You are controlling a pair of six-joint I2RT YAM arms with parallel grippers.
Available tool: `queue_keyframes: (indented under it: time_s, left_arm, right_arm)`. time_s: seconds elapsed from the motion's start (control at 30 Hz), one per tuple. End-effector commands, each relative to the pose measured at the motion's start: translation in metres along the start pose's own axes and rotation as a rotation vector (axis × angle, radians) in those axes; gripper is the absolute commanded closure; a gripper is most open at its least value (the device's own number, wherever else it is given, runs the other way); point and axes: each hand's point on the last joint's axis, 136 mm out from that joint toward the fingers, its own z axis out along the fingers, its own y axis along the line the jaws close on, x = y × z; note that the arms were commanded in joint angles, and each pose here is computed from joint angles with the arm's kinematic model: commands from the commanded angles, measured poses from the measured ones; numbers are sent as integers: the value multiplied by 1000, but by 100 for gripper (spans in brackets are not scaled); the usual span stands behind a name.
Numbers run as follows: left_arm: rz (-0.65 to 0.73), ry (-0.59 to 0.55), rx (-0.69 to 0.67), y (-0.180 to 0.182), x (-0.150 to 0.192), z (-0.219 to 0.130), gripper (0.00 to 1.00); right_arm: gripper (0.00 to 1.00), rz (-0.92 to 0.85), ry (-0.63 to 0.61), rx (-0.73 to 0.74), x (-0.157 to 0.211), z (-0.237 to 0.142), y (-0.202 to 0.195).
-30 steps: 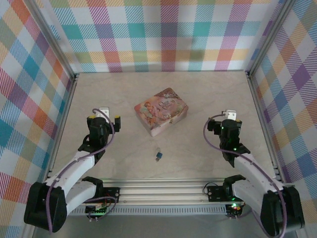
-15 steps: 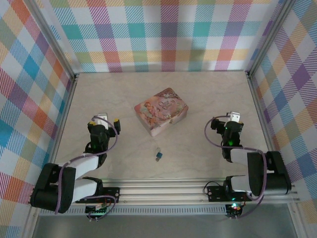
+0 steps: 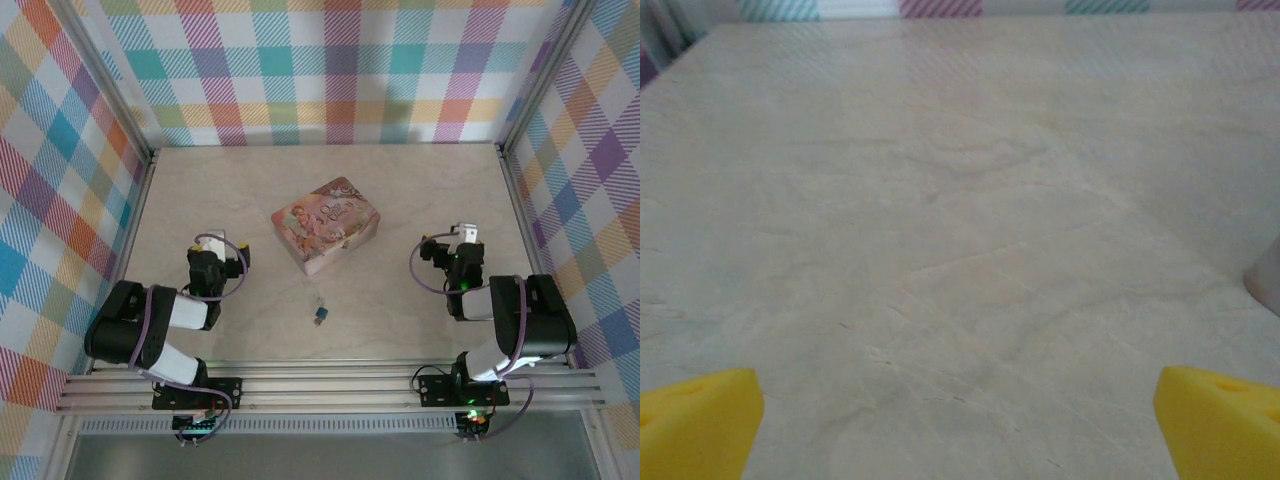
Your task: Unlock a padlock with a key
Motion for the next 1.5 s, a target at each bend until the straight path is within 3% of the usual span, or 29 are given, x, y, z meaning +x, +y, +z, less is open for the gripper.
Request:
queue_keyframes:
  time_s: [0.0,0.17,1.47]
  left_arm:
    - [12,-9,33,-6,-18,15,0]
    - [-71,52,-5,12,-17,28,0]
    - [-70,55,-2,12,-16,27,0]
  right_arm:
    - [0,-15,-5,-15,-18,14,6]
    - [0,-15,-5,-19,-18,13,7]
    - [0,-17,-1,-24,-18,13,8]
